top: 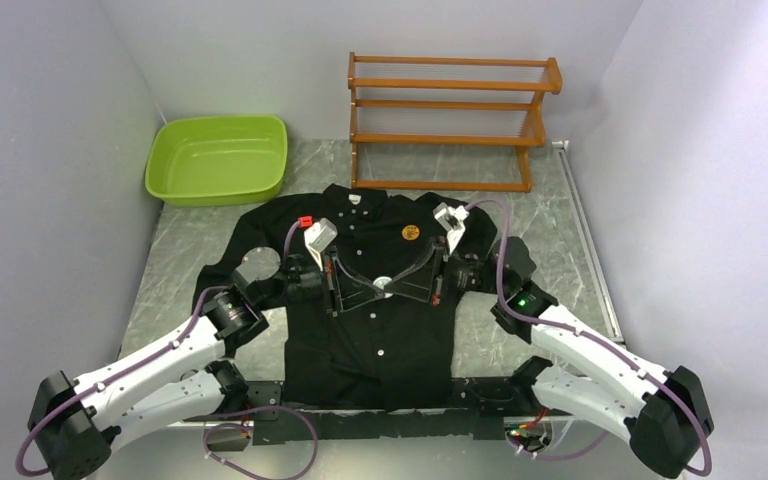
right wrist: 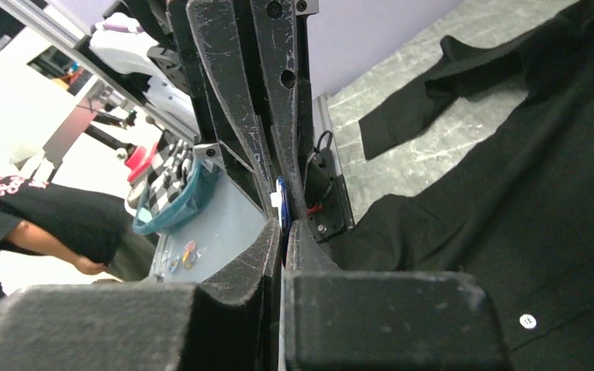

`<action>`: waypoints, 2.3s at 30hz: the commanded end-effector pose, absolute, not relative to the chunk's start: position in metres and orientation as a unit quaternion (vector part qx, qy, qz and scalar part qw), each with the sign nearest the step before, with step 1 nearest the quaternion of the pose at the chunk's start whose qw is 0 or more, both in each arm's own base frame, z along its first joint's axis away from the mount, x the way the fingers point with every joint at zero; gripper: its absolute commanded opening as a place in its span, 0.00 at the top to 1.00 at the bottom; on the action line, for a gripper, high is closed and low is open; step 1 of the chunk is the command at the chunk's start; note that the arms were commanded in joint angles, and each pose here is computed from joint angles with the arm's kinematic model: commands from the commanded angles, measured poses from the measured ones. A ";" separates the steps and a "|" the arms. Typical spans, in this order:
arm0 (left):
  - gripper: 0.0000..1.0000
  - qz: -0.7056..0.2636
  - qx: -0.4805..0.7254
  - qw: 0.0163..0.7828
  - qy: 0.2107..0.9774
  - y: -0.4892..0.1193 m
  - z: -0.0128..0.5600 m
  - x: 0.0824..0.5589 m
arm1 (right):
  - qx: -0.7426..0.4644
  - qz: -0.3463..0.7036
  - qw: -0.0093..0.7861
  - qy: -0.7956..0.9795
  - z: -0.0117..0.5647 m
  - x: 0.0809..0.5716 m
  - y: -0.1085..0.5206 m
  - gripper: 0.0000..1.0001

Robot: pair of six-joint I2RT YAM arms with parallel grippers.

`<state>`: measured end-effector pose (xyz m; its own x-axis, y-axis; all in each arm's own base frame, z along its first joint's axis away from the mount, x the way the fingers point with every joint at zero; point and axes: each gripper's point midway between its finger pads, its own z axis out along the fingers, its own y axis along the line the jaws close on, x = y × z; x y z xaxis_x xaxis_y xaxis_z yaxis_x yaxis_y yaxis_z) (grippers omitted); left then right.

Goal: Pin the brooch onto the clothing
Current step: Adjust the brooch.

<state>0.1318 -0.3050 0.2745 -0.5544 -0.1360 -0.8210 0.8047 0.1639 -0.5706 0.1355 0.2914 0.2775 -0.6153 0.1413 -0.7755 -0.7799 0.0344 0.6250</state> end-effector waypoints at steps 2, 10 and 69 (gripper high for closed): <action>0.97 -0.582 0.278 0.422 0.637 -0.302 0.302 0.131 | -0.279 0.575 0.348 0.686 0.261 0.150 0.293 1.00; 0.97 -0.541 0.287 0.436 0.659 -0.290 0.312 0.134 | -0.328 0.509 0.275 0.747 0.218 0.147 0.290 1.00; 0.97 -0.133 0.390 0.587 0.697 -0.228 0.254 0.225 | -0.055 0.603 0.219 0.766 0.280 0.196 0.316 0.20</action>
